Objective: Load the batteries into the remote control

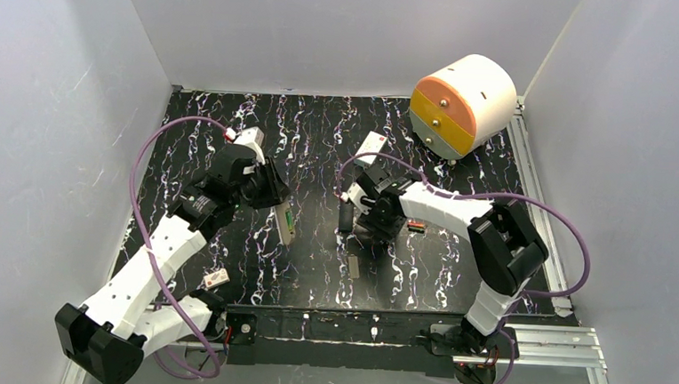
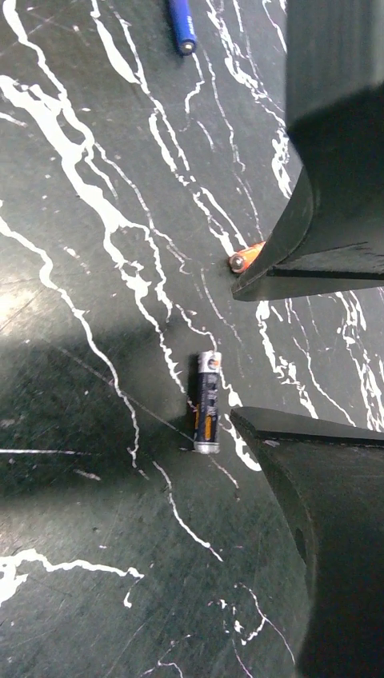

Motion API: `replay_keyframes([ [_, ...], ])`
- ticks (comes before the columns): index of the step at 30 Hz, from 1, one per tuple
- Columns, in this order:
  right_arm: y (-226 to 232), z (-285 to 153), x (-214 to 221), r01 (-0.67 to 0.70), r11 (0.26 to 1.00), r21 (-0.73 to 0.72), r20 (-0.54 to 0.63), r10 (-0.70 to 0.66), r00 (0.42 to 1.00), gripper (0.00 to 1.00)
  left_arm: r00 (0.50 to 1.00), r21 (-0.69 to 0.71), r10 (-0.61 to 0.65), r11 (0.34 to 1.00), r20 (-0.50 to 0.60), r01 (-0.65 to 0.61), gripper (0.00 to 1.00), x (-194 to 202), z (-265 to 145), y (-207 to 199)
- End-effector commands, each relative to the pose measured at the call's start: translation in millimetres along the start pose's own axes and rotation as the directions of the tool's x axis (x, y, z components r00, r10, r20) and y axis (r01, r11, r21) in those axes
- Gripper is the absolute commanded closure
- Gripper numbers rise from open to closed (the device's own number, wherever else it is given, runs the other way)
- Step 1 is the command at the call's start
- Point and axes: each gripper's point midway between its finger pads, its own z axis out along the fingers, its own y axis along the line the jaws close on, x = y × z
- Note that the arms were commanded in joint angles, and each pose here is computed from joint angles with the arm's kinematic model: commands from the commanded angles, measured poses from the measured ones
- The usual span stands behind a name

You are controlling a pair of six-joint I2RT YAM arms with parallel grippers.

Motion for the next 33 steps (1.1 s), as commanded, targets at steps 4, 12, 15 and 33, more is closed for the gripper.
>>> replay_keyframes([
  [4, 3.3, 10.4, -13.5, 0.120, 0.993, 0.001, 0.019, -0.120, 0.993, 0.42, 0.999, 0.034, -0.049, 0.998, -0.021, 0.049, 1.00, 0.7, -1.2, -0.1],
  [12, 11.3, 20.3, -30.3, 0.129, 0.991, -0.023, 0.100, -0.126, 0.987, 0.45, 0.998, 0.050, -0.063, 0.997, -0.026, 0.065, 1.00, -0.3, -1.3, -0.2],
  [15, 20.6, 23.5, -18.6, 0.127, 0.988, -0.088, 0.064, -0.122, 0.991, 0.51, 0.997, 0.051, -0.067, 0.996, -0.026, 0.068, 1.00, -0.2, -2.2, 0.2],
  [33, 40.1, 25.8, 18.2, 0.023, 0.979, -0.202, -0.055, -0.034, 0.998, 0.67, 0.996, 0.059, -0.075, 0.995, -0.041, 0.078, 1.00, 5.8, -0.3, 2.1],
])
